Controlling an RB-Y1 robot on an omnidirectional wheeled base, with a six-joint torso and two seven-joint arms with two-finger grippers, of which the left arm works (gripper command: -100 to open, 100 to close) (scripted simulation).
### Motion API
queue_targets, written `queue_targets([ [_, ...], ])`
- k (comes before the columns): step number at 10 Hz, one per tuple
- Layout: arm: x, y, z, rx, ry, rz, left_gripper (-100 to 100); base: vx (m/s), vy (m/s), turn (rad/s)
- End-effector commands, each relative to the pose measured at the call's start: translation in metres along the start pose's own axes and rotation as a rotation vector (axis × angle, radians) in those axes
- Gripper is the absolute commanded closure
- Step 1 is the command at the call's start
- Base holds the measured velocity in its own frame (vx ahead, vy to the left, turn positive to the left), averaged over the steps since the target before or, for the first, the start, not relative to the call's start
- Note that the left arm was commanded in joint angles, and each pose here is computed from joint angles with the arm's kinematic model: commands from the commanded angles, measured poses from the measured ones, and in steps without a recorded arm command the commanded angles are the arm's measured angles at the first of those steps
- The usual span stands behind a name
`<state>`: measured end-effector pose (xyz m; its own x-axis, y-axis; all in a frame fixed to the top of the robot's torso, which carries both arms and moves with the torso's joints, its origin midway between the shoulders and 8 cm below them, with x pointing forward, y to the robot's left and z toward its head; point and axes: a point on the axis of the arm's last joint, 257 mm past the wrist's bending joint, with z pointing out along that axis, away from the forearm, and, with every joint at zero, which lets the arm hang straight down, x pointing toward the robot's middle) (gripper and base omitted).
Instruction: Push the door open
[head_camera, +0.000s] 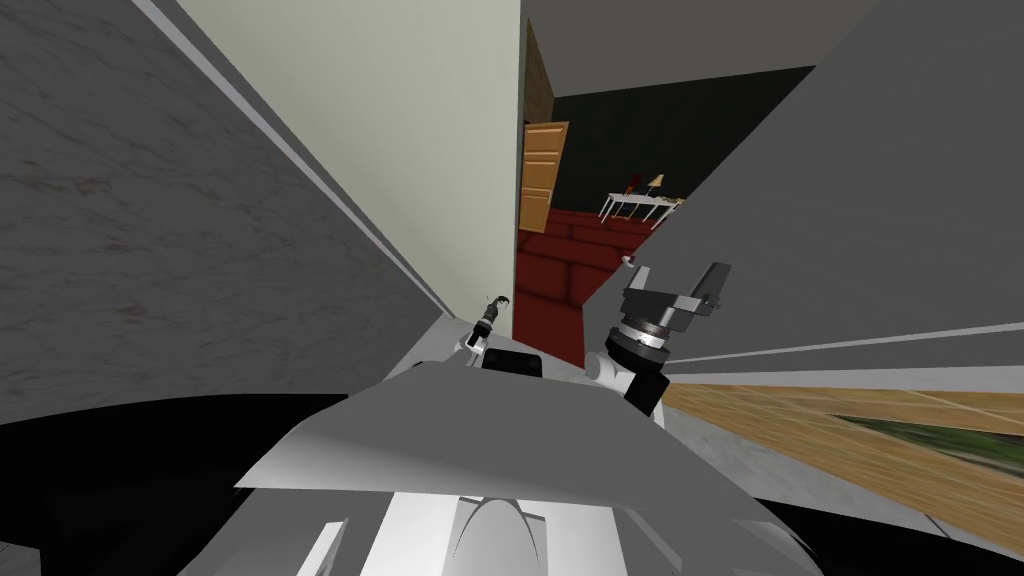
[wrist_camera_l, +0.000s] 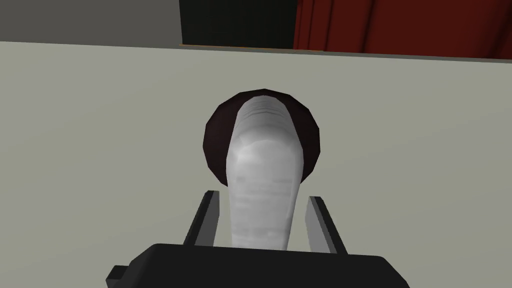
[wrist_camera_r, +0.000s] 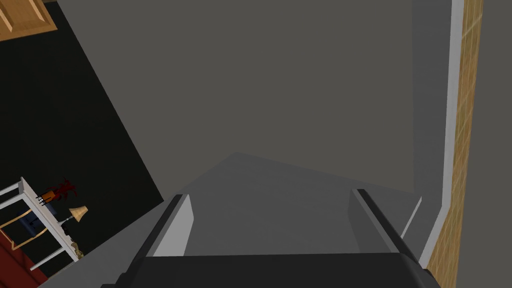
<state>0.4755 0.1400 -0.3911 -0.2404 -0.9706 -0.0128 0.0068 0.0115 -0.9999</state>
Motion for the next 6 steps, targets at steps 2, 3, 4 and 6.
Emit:
queue_targets([
  [2,0.000,0.000,-0.0003,-0.001,0.000,0.000,100,-0.021,0.011,-0.015],
  [3,0.000,0.000,-0.0003,-0.001,0.000,0.000,100,0.000,0.000,0.000],
  [4,0.000,0.000,-0.0003,-0.001,0.000,0.000,100,0.000,0.000,0.000],
  [6,-0.011,-0.002,0.0011,0.002,-0.016,0.008,100,0.051,-0.021,0.008],
])
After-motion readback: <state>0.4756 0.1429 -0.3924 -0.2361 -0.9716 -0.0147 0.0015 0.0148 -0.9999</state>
